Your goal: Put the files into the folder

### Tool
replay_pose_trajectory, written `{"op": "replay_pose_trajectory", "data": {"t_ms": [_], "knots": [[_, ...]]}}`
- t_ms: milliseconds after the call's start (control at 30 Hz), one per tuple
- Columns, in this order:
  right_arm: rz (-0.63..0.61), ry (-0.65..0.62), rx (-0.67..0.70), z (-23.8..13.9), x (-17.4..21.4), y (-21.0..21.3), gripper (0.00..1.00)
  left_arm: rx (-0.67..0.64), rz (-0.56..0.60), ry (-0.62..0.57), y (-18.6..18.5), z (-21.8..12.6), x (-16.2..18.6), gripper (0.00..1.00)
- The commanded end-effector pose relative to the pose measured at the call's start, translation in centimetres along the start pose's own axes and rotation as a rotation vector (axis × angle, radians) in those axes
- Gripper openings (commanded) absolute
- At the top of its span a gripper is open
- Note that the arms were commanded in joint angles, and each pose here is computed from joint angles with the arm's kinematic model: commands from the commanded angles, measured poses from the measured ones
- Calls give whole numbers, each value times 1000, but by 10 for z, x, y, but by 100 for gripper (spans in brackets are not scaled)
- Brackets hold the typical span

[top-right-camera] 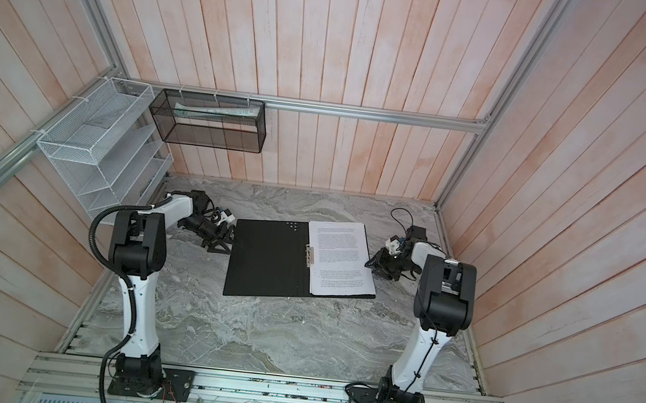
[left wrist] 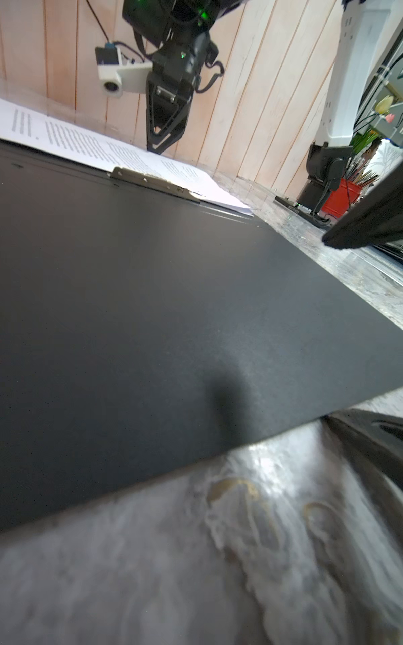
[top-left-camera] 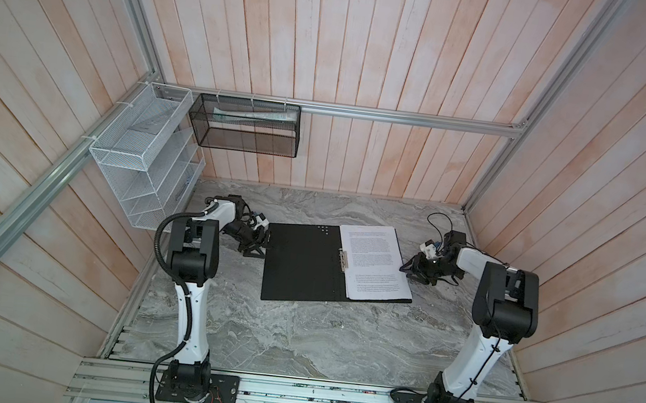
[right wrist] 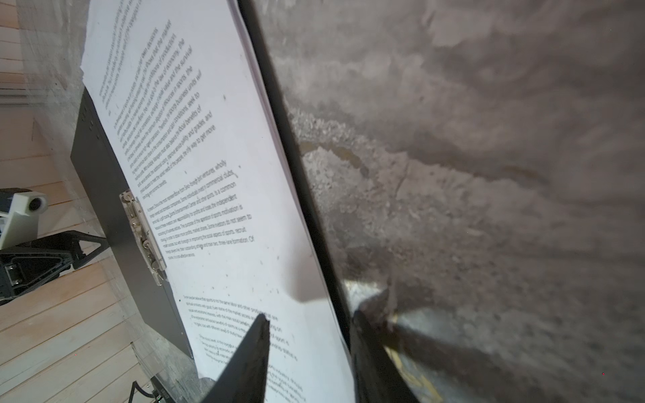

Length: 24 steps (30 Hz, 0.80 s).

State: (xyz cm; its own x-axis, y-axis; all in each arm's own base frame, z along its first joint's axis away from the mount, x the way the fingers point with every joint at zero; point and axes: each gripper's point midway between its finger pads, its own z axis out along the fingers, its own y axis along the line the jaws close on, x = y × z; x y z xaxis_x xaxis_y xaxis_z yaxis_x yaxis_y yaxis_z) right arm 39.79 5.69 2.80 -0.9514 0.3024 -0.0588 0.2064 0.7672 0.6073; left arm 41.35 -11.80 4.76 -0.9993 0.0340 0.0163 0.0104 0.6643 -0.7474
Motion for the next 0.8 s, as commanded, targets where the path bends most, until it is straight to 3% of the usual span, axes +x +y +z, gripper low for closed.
{"op": "replay_pose_trajectory", "data": {"t_ms": [0,433,667,767], "knots": [[79,243,-101,37,65,19,39,353,33,52,-63,17,16,74],[91,238,-106,39,63,18,39,507,74,22,-85,-1,21,74],[93,237,-105,40,62,17,39,473,58,33,-74,6,23,74],[95,241,-104,41,63,16,39,395,61,22,-62,12,20,74]]}}
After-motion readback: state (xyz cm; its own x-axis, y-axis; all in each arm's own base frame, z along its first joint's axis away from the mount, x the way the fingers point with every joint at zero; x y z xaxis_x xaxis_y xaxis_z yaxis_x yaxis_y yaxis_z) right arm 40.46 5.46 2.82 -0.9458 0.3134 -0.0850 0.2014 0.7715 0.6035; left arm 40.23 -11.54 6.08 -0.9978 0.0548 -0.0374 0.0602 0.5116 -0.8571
